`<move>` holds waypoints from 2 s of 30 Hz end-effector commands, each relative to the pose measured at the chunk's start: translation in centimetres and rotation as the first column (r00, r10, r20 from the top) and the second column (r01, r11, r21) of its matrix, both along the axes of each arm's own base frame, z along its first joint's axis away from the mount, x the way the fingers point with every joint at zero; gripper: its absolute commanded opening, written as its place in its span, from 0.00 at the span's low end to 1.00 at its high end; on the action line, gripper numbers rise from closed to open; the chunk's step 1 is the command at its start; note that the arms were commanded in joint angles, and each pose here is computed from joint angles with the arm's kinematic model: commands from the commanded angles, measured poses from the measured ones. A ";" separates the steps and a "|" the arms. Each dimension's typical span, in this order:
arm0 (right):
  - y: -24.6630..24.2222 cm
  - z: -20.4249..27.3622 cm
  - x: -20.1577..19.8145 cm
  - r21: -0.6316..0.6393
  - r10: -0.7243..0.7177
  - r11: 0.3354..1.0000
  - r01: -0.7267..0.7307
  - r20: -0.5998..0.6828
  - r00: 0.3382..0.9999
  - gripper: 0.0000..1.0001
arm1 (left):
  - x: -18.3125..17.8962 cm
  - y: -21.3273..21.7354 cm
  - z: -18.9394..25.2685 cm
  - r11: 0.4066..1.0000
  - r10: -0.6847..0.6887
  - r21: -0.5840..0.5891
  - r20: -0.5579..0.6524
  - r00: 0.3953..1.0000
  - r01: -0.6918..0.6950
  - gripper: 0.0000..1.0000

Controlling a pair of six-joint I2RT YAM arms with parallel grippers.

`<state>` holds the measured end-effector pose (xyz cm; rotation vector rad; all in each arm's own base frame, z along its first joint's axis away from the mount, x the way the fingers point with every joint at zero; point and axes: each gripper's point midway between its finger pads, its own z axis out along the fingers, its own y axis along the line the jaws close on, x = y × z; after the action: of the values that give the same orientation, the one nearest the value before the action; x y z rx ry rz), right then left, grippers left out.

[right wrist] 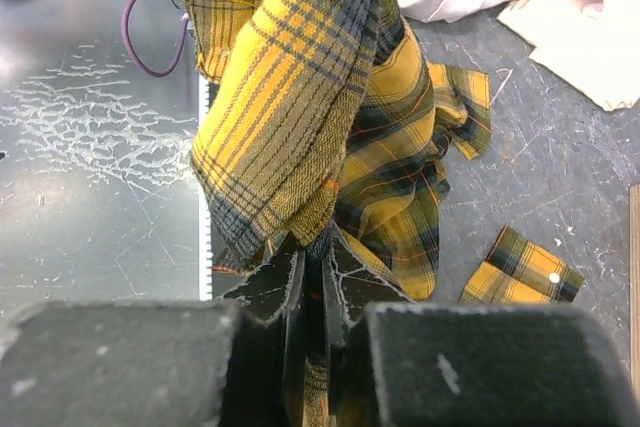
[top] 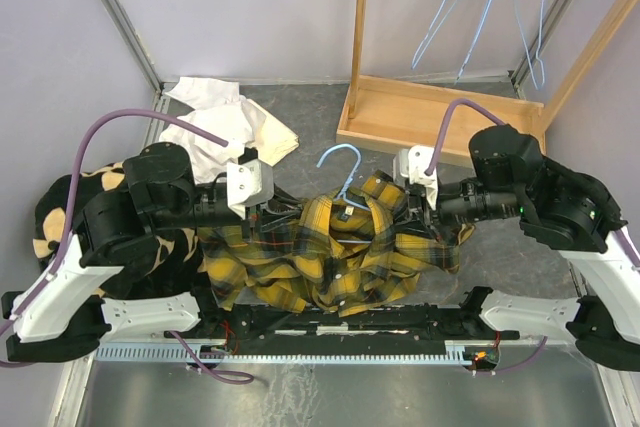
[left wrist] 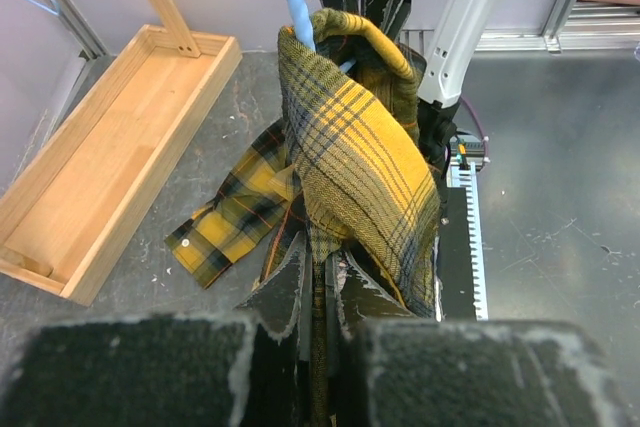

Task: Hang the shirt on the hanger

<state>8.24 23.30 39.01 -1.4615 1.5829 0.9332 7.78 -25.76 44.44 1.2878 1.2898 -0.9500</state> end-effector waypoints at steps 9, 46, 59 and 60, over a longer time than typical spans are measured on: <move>-1.5 2.3 -0.6 0.109 -0.060 0.993 0.055 0.050 0.997 0.57 | -0.4 0.5 2.9 0.994 0.005 -0.110 0.038 0.999 0.000 0.03; 2.0 3.6 1.1 0.189 -0.074 0.979 0.077 -0.022 0.997 0.00 | -0.7 0.5 2.2 0.995 -0.013 -0.098 0.028 1.000 0.015 0.09; -2.5 4.0 2.2 0.151 -0.228 0.967 0.207 0.135 0.964 0.00 | 1.3 4.0 0.8 0.980 0.185 -0.072 0.027 0.982 -0.183 0.44; -2.9 4.1 2.2 0.152 -0.235 0.965 0.213 0.151 0.960 0.00 | 1.6 4.3 0.4 0.976 0.211 -0.060 0.023 0.977 -0.209 0.42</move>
<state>9.80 22.70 40.20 -1.2773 1.5944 0.8714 8.49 -22.92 45.31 1.1710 1.2750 -0.8669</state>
